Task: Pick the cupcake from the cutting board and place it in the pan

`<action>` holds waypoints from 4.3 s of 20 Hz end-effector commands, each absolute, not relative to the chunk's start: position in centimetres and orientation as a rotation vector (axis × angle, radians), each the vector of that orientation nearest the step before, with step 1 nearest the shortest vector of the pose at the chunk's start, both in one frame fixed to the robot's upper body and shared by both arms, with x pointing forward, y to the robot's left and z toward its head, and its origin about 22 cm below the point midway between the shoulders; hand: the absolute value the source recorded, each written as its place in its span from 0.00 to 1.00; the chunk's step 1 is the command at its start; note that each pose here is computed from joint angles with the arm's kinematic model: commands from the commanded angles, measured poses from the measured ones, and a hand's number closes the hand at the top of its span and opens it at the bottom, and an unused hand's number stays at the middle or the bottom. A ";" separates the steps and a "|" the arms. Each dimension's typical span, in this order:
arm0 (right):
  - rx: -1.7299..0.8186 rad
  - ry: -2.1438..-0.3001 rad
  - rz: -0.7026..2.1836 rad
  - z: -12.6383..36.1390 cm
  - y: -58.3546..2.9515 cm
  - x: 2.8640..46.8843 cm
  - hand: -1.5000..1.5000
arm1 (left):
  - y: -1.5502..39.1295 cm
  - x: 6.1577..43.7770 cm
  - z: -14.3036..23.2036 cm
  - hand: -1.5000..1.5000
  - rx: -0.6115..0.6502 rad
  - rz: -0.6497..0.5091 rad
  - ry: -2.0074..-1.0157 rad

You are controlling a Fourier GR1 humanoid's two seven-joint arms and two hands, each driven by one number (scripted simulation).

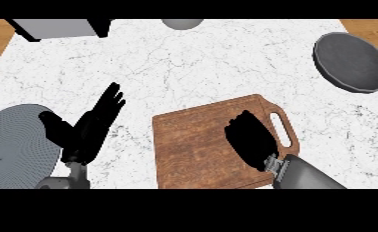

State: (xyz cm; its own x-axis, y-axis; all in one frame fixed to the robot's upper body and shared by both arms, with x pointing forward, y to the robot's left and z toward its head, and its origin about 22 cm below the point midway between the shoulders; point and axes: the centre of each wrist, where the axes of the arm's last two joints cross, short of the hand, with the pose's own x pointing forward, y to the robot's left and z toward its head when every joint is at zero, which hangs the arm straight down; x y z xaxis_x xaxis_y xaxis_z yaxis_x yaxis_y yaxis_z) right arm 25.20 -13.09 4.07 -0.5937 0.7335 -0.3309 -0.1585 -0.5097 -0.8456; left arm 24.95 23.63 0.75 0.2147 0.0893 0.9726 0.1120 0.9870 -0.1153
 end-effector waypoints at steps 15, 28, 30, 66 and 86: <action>-0.697 -1.812 1.012 12.2 -31.1 19.7 1.00 | 24.2 23.5 0.9 0.50 -0.167 0.004 -1.351; -0.732 -1.761 0.771 9.2 -45.4 20.7 1.00 | 22.6 23.9 1.5 0.50 -0.227 -0.097 -1.366; -0.783 -1.750 0.756 7.8 -45.6 23.3 1.00 | 22.2 25.1 2.1 0.50 -0.234 -0.099 -1.387; -0.813 -1.659 0.424 6.4 -48.8 34.0 0.00 | 19.3 26.2 2.0 0.50 -0.304 -0.163 -1.389; -0.232 -1.680 0.219 8.6 -56.5 26.8 0.00 | 19.9 26.3 2.2 0.50 -0.274 -0.128 -1.393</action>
